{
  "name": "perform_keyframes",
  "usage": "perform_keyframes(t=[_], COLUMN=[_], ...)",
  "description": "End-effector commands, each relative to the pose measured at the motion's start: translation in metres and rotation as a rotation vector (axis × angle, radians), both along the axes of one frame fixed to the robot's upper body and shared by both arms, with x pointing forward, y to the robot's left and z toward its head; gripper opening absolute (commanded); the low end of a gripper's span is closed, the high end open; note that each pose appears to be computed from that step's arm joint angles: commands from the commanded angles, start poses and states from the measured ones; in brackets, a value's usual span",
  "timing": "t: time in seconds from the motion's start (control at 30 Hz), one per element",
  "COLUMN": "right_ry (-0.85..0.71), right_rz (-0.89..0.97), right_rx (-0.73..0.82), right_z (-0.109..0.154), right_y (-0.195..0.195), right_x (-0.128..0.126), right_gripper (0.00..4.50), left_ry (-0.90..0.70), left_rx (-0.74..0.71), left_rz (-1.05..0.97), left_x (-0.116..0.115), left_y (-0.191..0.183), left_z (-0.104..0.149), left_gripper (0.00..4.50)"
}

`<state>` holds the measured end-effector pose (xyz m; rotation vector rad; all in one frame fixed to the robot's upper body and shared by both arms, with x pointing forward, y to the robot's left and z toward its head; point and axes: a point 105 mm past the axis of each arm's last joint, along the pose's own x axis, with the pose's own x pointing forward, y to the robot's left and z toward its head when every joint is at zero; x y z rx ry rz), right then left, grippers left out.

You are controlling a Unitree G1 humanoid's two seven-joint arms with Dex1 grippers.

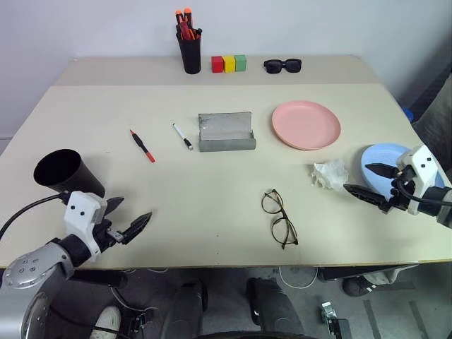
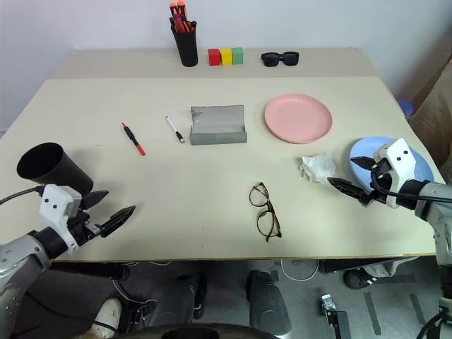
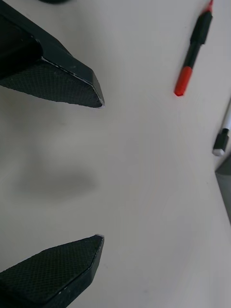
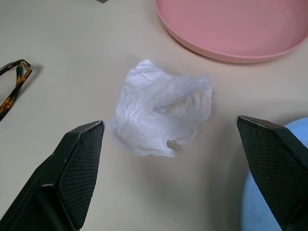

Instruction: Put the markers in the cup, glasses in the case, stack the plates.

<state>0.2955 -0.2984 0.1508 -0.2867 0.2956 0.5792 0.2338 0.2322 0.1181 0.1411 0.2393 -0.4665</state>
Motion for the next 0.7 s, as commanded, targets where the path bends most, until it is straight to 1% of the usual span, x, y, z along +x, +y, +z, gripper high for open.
perform_keyframes(t=[0.03,0.4,0.57,0.7], right_ry=[-0.05,-0.091,-0.158,-0.194], right_rz=[0.007,0.008,0.035,0.086], right_rx=[0.001,-0.026,-0.024,-0.023], right_z=[0.01,0.018,0.032,0.036], right_y=[0.002,0.007,0.024,0.046], right_x=[0.004,0.012,0.018,0.015], right_gripper=[4.5,4.5,4.5,4.5], left_ry=[-0.033,-0.04,-0.082,-0.105], left_rx=[-0.007,-0.01,-0.005,0.025], left_rz=[-0.012,-0.007,-0.027,-0.007], left_x=[0.001,0.004,0.02,0.043], left_y=[-0.006,-0.006,-0.021,-0.033], left_z=[0.009,0.002,0.009,0.012], left_gripper=[4.32,4.32,4.32,4.32])
